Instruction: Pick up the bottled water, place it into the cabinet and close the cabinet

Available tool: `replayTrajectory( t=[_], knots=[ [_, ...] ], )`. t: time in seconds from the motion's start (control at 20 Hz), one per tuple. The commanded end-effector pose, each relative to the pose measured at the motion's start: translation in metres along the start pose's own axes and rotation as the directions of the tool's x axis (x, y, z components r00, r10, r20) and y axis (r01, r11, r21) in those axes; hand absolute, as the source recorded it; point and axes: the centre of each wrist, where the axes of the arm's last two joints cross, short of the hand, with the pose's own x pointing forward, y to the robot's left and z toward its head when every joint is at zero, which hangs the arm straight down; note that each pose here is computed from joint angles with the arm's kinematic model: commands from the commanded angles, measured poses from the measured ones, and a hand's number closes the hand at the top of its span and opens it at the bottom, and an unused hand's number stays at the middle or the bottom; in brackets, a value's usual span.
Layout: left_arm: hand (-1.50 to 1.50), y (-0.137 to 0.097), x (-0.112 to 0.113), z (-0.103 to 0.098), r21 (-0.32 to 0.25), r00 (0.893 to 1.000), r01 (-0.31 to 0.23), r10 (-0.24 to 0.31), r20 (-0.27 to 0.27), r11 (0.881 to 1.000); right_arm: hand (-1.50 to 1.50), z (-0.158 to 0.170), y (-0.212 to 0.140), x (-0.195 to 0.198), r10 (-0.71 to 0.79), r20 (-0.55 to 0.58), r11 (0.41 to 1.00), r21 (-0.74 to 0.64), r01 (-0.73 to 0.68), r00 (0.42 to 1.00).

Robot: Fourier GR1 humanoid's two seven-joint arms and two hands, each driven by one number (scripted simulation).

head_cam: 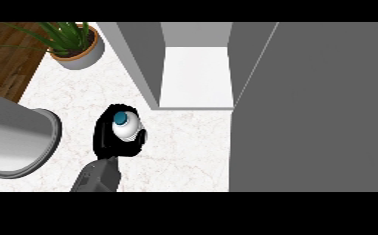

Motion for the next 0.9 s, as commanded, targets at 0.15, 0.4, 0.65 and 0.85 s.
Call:
replayTrajectory(
  t=[0.15, 0.4, 0.65, 0.85],
  knots=[
    [1.5, -0.056, 0.032, -0.015, -0.114, 1.0, -0.028, 0.029, 0.01, 0.993, -1.5, -0.015, 0.004, 0.028, -0.016, 0.079, 1.0, 0.011, 0.015, 0.997],
    [1.5, -0.129, 0.061, -0.018, -0.182, 0.999, -0.038, 0.042, 0.021, 0.982, -1.5, -0.017, 0.004, 0.015, -0.014, 0.084, 1.0, -0.011, 0.015, 0.996],
    [1.5, -0.169, 0.096, -0.016, -0.208, 1.0, -0.014, 0.015, 0.005, 0.978, -1.5, -0.011, -0.004, 0.022, -0.025, 0.073, 1.0, 0.016, 0.024, 0.997],
    [1.5, -0.21, 0.098, -0.018, -0.186, 1.0, 0.023, -0.025, -0.007, 0.982, -1.5, -0.02, 0.008, 0.014, -0.042, 0.093, 0.999, 0.021, 0.041, 0.995]
  ],
)
